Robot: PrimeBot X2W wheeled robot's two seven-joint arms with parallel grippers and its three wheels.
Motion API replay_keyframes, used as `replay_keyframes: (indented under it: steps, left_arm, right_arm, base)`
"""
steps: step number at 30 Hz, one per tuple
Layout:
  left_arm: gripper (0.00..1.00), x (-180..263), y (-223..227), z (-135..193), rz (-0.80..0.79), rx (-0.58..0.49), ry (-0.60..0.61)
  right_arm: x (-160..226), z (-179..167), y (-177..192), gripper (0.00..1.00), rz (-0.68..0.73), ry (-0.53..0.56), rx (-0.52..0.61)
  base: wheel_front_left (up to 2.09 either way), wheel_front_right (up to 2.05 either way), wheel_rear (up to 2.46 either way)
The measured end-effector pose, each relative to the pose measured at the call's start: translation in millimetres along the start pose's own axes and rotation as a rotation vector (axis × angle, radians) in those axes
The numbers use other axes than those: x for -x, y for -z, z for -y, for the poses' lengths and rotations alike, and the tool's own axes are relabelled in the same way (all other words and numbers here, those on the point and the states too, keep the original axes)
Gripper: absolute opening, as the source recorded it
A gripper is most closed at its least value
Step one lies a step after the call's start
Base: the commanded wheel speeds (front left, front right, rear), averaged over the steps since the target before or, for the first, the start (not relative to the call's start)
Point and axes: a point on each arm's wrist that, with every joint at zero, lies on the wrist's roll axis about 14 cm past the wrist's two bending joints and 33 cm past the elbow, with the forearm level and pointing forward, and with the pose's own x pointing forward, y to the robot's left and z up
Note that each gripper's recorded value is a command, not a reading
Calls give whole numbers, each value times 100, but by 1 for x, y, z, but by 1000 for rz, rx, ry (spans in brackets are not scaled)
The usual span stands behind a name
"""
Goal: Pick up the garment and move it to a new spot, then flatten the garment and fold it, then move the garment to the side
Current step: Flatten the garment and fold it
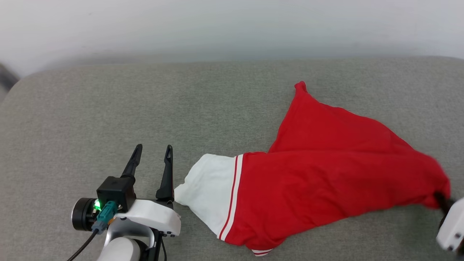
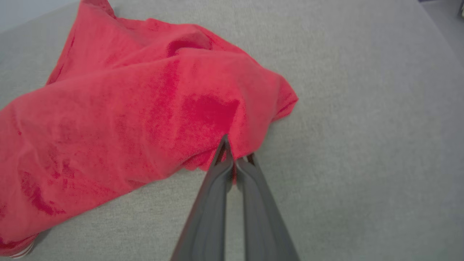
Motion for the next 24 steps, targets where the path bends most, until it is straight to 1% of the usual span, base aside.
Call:
replay_keyframes:
  steps: [2,3,4,5,6,11,17,20,22,24]
  left_arm:
    - [100,-2,3,3,-8,1,7]
    - [100,-3,4,3,-12,0,11]
    - [100,-4,5,4,-17,1,13]
    - [100,-4,7,3,-21,0,13]
    - [100,-4,7,3,-22,-3,14]
    - [100,0,8,1,-29,-5,9]
    - [100,7,4,5,-25,-11,13]
    - [100,8,-2,9,-10,-9,23]
    - [100,9,-6,10,-1,-7,25]
    - [100,9,-6,10,1,-3,24]
  right_arm:
    - [-4,7,34,0,-58,20,-72]
    - [-6,9,48,15,-81,29,-79]
    - [-8,9,60,51,-96,29,-109]
    - [-10,6,67,51,-93,22,-134]
    - [-11,5,71,100,-79,23,-134]
    - [-9,0,53,100,94,5,-166]
    - [13,4,12,100,274,4,-136]
    - [26,12,-7,100,321,15,-110]
    - [29,16,-16,100,320,20,-105]
    - [27,20,-23,100,291,23,-93]
  base:
    - [0,0,0]
    - [0,0,0]
    - [0,0,0]
    - [0,0,0]
    - [0,0,0]
    - [0,0,0]
    - [0,0,0]
    - [0,0,0]
    - [0,0,0]
    - [0,0,0]
